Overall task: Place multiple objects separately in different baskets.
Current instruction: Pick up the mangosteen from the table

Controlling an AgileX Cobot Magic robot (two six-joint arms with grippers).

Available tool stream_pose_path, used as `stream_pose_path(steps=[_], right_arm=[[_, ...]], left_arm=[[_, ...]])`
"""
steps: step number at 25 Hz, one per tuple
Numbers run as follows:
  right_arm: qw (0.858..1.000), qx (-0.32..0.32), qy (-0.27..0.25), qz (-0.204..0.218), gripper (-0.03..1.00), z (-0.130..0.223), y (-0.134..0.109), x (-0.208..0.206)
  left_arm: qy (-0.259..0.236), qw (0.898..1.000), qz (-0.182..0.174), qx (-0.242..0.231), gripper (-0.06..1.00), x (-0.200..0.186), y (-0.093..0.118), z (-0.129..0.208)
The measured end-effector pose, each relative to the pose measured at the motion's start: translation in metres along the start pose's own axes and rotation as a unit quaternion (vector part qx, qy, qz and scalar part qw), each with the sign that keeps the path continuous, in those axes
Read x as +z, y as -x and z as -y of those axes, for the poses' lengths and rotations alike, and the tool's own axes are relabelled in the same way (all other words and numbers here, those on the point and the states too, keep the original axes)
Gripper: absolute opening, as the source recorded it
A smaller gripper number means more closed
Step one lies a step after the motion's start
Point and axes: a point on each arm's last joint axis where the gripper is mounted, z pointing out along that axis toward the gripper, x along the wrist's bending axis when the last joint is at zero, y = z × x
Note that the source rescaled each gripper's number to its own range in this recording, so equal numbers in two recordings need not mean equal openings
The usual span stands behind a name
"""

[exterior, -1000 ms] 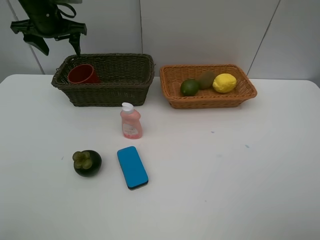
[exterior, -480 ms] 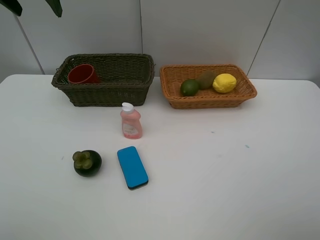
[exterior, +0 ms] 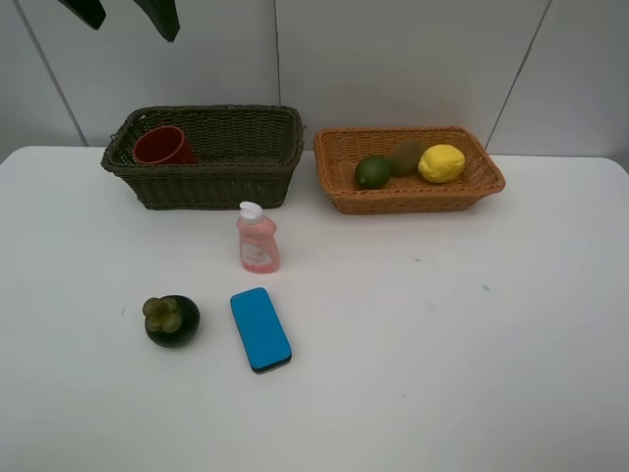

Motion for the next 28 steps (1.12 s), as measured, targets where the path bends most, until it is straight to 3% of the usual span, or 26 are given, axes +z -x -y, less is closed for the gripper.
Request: stream_pose_path(steps=[6, 14, 17, 20, 23, 28], right_arm=[[1.0, 0.0, 0.0, 0.0, 0.87, 0.0, 0.0, 0.0], [1.0, 0.0, 0.0, 0.0, 0.87, 0.0, 0.0, 0.0], [1.0, 0.0, 0.0, 0.0, 0.87, 0.0, 0.0, 0.0], [1.0, 0.0, 0.0, 0.0, 0.87, 0.0, 0.0, 0.0], [1.0, 0.0, 0.0, 0.0, 0.87, 0.0, 0.0, 0.0], [1.0, 0.0, 0.0, 0.0, 0.87, 0.0, 0.0, 0.0]], left_arm=[[-0.089, 0.995, 0.02, 0.035, 1.0, 0.035, 0.026, 0.037], [-0.177, 0.977, 0.05, 0.109, 1.0, 0.066, 0.032, 0.08], [-0.206, 0.964, 0.065, 0.157, 1.0, 0.076, 0.038, 0.096], [-0.235, 0.943, 0.083, 0.219, 1.0, 0.087, 0.045, 0.116], [-0.259, 0.929, 0.1, 0.245, 1.0, 0.098, 0.047, 0.136], [-0.274, 0.918, 0.111, 0.266, 1.0, 0.115, 0.045, 0.164]])
